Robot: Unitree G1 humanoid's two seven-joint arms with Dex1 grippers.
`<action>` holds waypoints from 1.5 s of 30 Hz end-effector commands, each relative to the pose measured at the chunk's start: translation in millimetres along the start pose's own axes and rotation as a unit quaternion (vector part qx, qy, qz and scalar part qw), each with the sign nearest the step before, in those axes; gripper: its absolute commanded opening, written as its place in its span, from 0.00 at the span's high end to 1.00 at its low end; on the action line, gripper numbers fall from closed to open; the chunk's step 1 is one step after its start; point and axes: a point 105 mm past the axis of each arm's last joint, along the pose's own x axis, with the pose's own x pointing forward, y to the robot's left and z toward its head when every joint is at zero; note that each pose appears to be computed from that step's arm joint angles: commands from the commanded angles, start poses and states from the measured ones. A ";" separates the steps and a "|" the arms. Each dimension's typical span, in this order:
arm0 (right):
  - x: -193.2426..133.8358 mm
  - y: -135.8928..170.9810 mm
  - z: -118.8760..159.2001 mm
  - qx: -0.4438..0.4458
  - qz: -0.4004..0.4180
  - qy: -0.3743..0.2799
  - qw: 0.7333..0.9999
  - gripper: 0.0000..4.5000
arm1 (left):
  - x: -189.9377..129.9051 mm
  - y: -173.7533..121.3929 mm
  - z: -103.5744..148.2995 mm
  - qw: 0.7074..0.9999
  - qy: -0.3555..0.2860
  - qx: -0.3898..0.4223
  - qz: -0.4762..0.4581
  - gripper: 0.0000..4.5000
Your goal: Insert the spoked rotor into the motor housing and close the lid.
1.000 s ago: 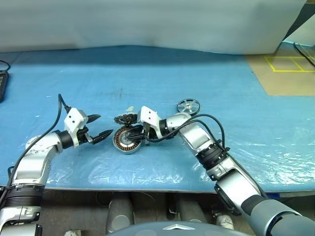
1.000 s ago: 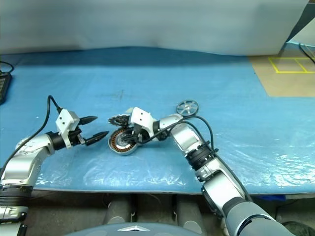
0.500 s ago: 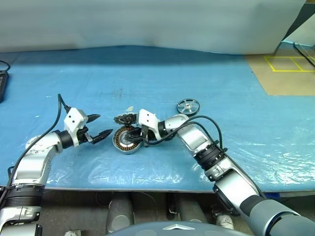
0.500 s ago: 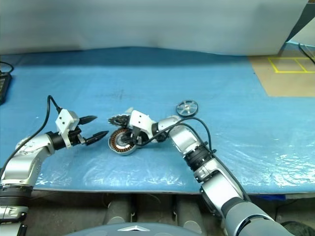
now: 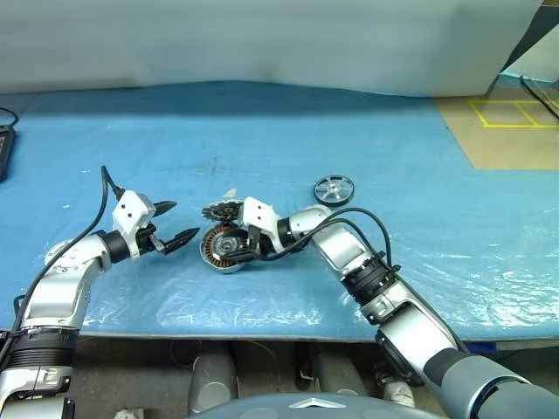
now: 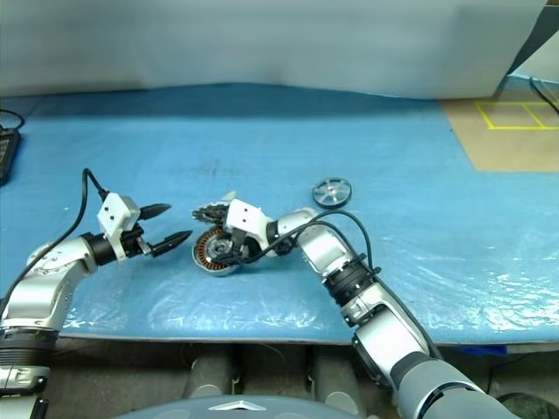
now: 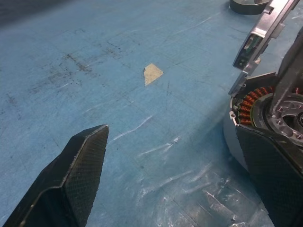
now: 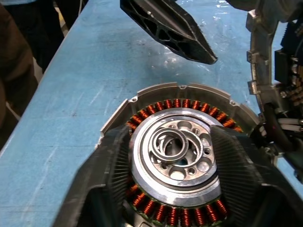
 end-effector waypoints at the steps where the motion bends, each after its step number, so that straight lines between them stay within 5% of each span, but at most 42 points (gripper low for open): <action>1: 0.1 -3.5 10.5 -0.020 -0.008 -0.017 1.000 0.10 | -4.2 4.7 9.6 1.000 -0.013 0.021 0.011 0.00; 3: -1.1 -3.4 11.7 -0.021 -0.006 -0.020 1.000 0.01 | -3.5 4.7 9.6 1.000 -0.013 0.022 0.011 0.00; 20: -8.0 3.2 30.1 0.004 0.020 -0.061 0.998 0.01 | -1.3 6.2 9.0 1.000 -0.012 0.026 0.010 0.00; 23: -7.3 1.7 25.8 -0.007 0.015 -0.050 0.999 0.14 | -1.4 7.0 8.9 1.000 -0.012 0.026 0.011 0.00; 29: -8.7 -1.2 24.6 -0.015 0.008 -0.046 0.999 0.59 | -1.2 7.0 7.6 1.000 -0.011 0.025 0.013 0.00; 34: -9.6 -1.8 26.3 -0.016 0.006 -0.050 0.999 0.59 | -0.7 7.5 6.9 1.000 -0.011 0.024 0.016 0.00; 41: -9.1 2.5 25.1 -0.010 0.012 -0.050 0.999 0.99 | -0.1 7.6 4.2 1.000 -0.009 0.023 0.017 0.00; 45: -7.7 3.7 20.4 -0.010 0.016 -0.040 0.999 0.99 | 0.4 8.5 4.8 0.999 -0.011 0.024 0.018 0.00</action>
